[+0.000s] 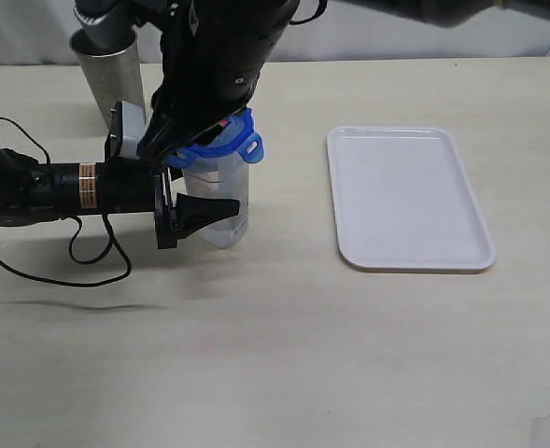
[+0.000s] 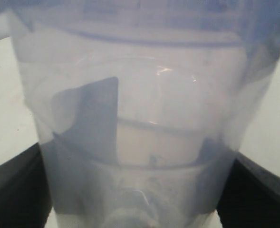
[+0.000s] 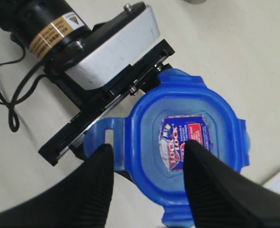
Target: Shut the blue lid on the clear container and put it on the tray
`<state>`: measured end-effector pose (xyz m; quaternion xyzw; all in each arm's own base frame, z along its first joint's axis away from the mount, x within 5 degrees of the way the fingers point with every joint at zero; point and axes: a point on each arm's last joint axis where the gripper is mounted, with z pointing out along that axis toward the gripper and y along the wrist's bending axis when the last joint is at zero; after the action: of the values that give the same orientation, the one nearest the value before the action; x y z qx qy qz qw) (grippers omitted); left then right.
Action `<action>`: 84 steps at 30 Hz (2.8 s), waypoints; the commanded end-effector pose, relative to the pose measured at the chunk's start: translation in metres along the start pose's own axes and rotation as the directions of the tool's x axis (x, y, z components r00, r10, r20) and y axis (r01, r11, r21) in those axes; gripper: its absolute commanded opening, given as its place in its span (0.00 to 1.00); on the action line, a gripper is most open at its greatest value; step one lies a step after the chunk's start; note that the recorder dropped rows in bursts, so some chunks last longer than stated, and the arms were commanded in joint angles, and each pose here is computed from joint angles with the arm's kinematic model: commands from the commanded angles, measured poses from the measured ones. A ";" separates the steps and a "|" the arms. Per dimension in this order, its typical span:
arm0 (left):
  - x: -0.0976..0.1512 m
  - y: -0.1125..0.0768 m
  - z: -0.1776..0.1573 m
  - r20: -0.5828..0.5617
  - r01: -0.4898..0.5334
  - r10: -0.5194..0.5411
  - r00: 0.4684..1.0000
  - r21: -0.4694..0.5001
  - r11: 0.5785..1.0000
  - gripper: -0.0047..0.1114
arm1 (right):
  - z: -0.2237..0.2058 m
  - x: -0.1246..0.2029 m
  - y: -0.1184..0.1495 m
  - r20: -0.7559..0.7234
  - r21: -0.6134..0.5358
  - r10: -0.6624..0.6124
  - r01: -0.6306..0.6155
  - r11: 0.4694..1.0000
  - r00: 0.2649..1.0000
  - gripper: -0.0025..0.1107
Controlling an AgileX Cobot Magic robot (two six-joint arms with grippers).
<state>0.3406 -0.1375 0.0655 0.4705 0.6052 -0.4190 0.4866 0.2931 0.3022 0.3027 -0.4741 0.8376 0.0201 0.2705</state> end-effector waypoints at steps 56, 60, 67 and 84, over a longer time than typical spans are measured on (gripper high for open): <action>0.009 -0.001 -0.001 -0.062 0.034 -0.036 0.997 -0.025 0.999 0.04 | 0.100 0.032 0.041 -0.417 -0.049 -0.333 0.345 0.937 0.846 0.31; 0.009 -0.001 -0.001 -0.062 0.034 -0.036 0.997 -0.025 0.999 0.04 | 0.103 0.038 0.032 -0.394 -0.149 -0.298 0.260 0.954 0.869 0.31; 0.009 -0.001 -0.001 -0.062 0.034 -0.036 0.997 -0.025 0.999 0.04 | 0.105 0.039 0.021 -0.390 -0.131 -0.302 0.272 0.953 0.870 0.33; 0.009 -0.001 -0.001 -0.061 0.035 -0.036 0.997 -0.027 0.999 0.04 | 0.101 0.034 0.028 -0.386 -0.089 -0.353 0.347 0.934 0.852 0.46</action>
<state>0.3447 -0.1379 0.0654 0.4363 0.6287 -0.4162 0.4911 0.3033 0.3342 0.2467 -0.6153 0.7499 -0.0980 0.2224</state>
